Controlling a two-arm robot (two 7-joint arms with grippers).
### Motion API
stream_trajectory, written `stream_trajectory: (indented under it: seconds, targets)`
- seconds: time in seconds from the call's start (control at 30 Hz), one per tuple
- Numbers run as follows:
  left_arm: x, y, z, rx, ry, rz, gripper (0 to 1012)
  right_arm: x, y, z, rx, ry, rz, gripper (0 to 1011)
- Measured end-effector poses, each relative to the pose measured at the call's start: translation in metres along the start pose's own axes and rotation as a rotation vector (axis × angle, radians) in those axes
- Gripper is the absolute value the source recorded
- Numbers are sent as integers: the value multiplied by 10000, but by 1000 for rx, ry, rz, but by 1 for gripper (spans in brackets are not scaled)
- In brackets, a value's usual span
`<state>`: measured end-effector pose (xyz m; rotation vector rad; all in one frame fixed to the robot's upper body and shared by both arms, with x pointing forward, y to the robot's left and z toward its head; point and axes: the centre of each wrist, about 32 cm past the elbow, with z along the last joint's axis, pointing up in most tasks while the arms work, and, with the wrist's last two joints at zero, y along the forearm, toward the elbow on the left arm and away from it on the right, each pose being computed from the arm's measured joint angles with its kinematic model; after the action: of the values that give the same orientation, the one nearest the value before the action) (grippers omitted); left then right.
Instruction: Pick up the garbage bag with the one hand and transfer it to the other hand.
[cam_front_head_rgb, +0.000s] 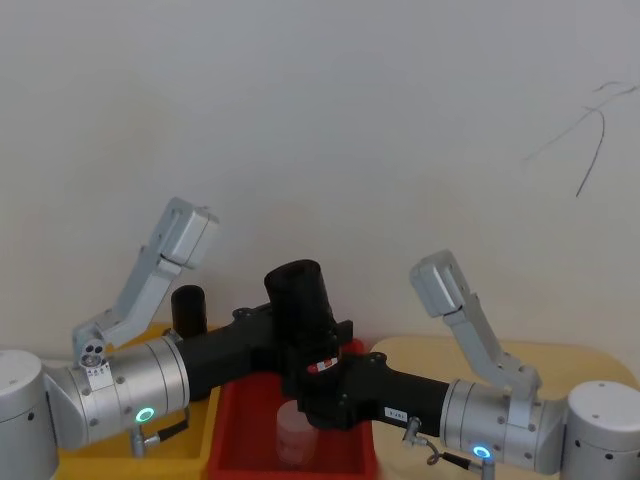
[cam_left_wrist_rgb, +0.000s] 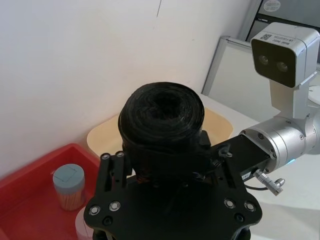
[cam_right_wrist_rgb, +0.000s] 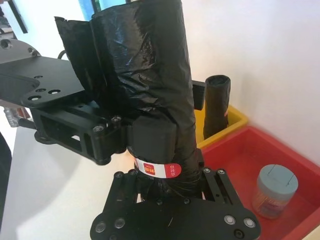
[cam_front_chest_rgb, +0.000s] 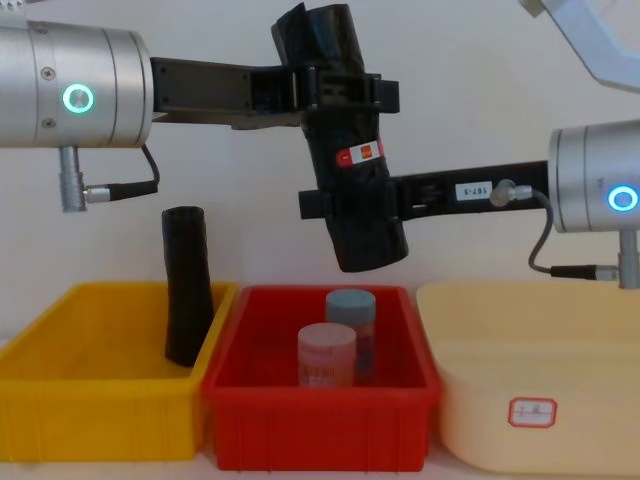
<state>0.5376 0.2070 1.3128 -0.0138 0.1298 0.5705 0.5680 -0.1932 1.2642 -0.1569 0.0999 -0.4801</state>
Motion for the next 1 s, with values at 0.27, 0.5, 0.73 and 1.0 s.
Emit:
stream_trajectory:
  seconds: [0.27,0.5,0.73,1.0]
  targets:
    - [3,5,-1,1,1,-1,923,-11,-20,-17,20,15,-6,531]
    - [27,58,-3,1,6,-14,1002,-19,-44,-24,40,28,-27,531]
    - [67,167,0,-9,15,-15,1001,-17,-90,-20,61,36,-61,530]
    - [120,301,6,-24,29,2,1002,6,-179,-18,77,47,-133,531]
